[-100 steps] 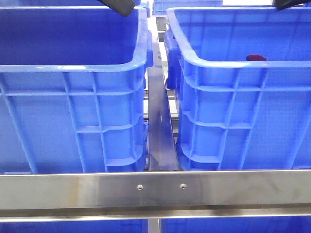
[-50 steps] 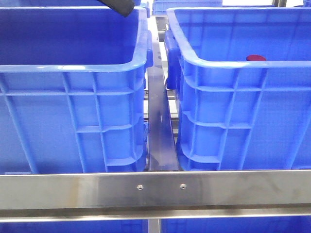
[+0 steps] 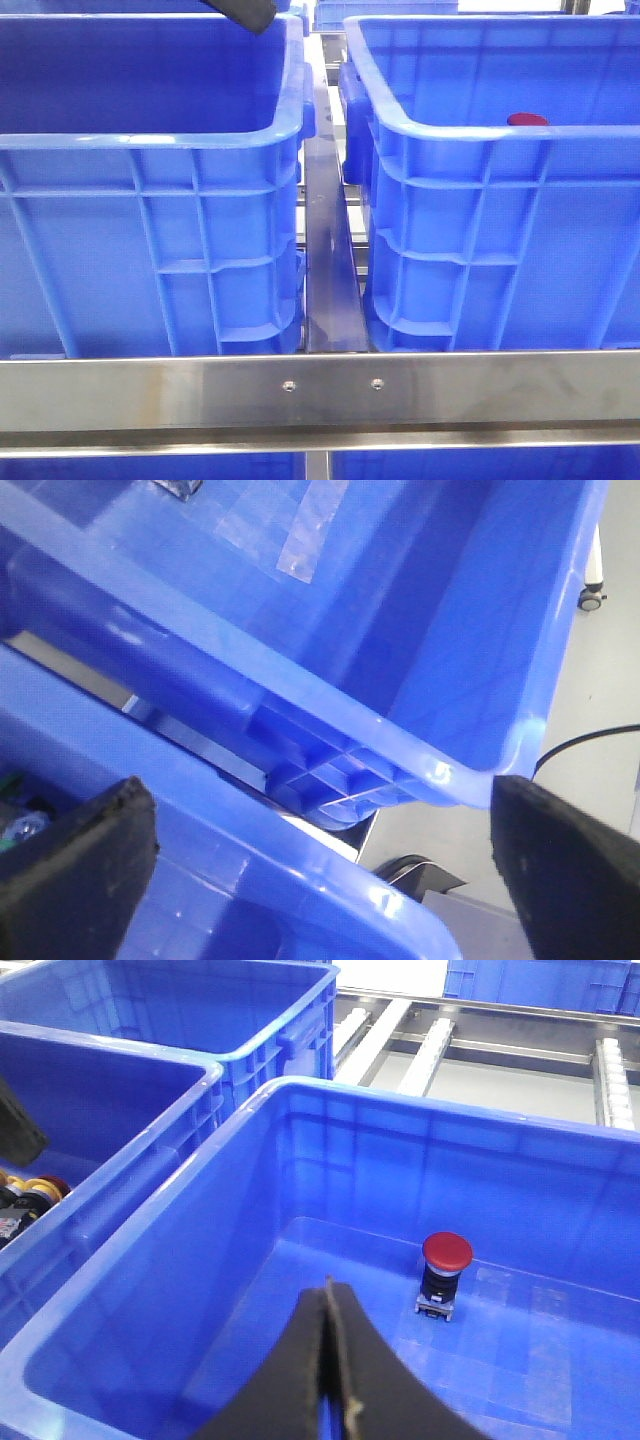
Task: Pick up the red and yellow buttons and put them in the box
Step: 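Open the right gripper to release the red button, raise it, then lower the left gripper into the button bin toward a yellow button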
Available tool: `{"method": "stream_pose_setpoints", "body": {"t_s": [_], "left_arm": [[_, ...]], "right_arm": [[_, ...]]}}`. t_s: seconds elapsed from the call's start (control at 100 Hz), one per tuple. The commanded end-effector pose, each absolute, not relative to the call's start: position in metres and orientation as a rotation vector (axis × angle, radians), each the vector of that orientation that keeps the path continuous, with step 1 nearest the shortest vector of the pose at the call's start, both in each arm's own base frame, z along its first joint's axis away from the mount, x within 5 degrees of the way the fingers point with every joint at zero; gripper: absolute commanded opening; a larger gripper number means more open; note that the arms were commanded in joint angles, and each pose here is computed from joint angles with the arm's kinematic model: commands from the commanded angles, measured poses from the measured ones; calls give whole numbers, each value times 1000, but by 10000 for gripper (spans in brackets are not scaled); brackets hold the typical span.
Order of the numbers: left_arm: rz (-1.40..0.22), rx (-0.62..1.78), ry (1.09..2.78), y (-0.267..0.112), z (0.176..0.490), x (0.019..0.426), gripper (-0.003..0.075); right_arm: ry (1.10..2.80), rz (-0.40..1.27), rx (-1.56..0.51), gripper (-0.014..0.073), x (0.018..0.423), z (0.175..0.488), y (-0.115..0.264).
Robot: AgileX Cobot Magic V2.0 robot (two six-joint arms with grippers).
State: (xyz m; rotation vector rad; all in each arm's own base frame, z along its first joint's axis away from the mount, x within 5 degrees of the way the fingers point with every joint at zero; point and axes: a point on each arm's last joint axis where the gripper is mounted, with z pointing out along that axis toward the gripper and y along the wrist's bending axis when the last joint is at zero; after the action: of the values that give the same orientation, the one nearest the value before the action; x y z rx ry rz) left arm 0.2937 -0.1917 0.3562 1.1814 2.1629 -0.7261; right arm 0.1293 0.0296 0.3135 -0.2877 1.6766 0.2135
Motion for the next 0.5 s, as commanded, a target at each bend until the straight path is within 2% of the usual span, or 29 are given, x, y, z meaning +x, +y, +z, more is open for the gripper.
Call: {"method": "stream_pose_setpoints", "body": {"t_s": [0.0,0.2,0.49], "left_arm": [[-739,1038,2113,-181,385,294,637],[-666,821,2189,-144,394,313,637],[-238,530,2363,-100,384,332,637]], "right_arm": [[1642,224,-257,-69,129,324,29],[1643,224,-258,-69,129,324,29],[1643,224,-258,-69,129,324,29]]}}
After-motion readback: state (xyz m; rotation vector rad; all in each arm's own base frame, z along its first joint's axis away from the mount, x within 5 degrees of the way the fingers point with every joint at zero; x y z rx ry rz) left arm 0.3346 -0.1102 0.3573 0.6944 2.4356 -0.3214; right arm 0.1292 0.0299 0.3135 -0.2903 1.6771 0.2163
